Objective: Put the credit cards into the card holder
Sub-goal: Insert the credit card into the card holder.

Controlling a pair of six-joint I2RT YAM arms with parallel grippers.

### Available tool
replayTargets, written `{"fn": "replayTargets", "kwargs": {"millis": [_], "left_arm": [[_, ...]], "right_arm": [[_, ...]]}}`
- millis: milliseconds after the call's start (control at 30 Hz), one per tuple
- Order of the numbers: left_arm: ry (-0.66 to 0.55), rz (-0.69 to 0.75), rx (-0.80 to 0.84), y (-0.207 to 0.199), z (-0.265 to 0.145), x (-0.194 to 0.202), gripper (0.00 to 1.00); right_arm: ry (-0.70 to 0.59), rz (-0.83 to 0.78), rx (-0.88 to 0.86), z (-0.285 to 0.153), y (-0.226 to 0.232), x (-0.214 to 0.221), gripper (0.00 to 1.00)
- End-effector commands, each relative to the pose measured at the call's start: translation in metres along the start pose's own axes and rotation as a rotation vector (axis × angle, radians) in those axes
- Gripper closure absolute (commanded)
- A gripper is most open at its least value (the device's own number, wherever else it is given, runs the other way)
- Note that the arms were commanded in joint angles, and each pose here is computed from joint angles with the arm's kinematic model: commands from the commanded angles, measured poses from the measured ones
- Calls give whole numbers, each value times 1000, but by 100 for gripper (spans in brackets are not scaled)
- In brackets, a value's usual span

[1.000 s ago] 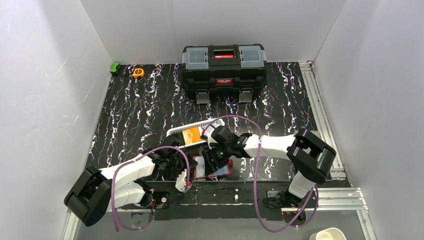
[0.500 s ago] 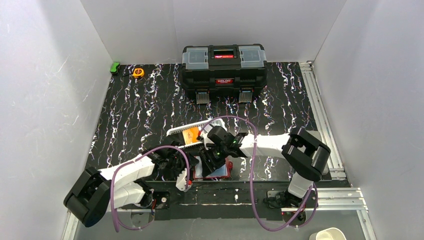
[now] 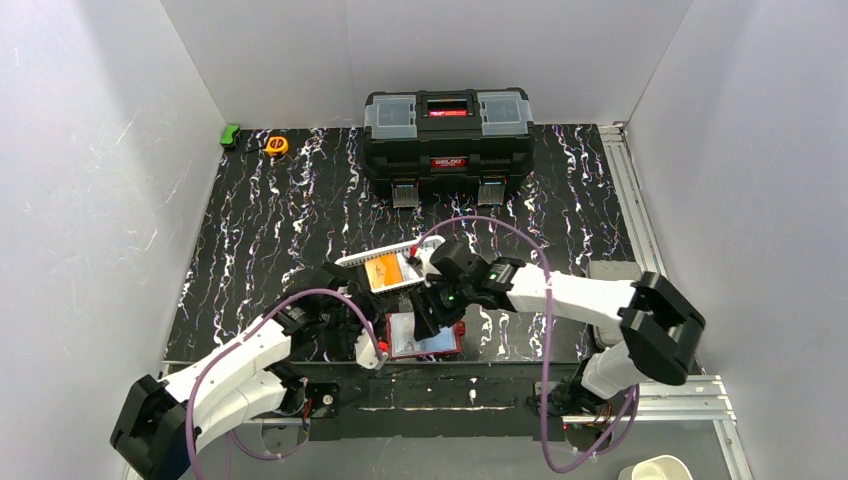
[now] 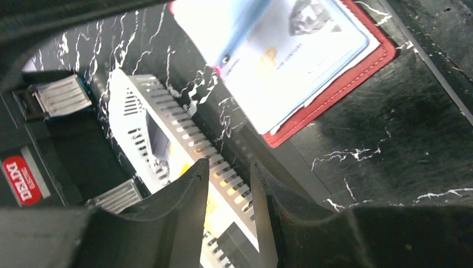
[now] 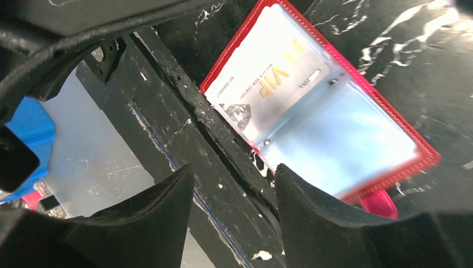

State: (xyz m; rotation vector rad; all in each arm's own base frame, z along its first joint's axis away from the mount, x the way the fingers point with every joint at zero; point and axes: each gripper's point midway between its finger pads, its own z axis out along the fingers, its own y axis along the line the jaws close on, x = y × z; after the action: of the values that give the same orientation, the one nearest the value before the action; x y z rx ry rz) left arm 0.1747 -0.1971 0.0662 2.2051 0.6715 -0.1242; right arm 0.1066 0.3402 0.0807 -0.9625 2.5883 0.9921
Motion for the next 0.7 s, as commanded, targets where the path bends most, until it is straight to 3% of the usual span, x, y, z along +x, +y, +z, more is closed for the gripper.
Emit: {"fn": "replayTargets", "kwargs": {"millis": [0, 200, 367, 667], "left_arm": [[26, -244, 55, -7, -21, -6, 67], [-25, -406, 185, -40, -20, -21, 61], [-43, -312, 200, -57, -7, -17, 61], [-229, -194, 139, -54, -1, -48, 61]], "right_arm": [[-34, 15, 93, -26, -15, 1, 38], [-5, 96, 342, -41, -59, 18, 37], [16, 124, 450, -43, -80, 26, 38], [65, 142, 459, -27, -91, 36, 41]]}}
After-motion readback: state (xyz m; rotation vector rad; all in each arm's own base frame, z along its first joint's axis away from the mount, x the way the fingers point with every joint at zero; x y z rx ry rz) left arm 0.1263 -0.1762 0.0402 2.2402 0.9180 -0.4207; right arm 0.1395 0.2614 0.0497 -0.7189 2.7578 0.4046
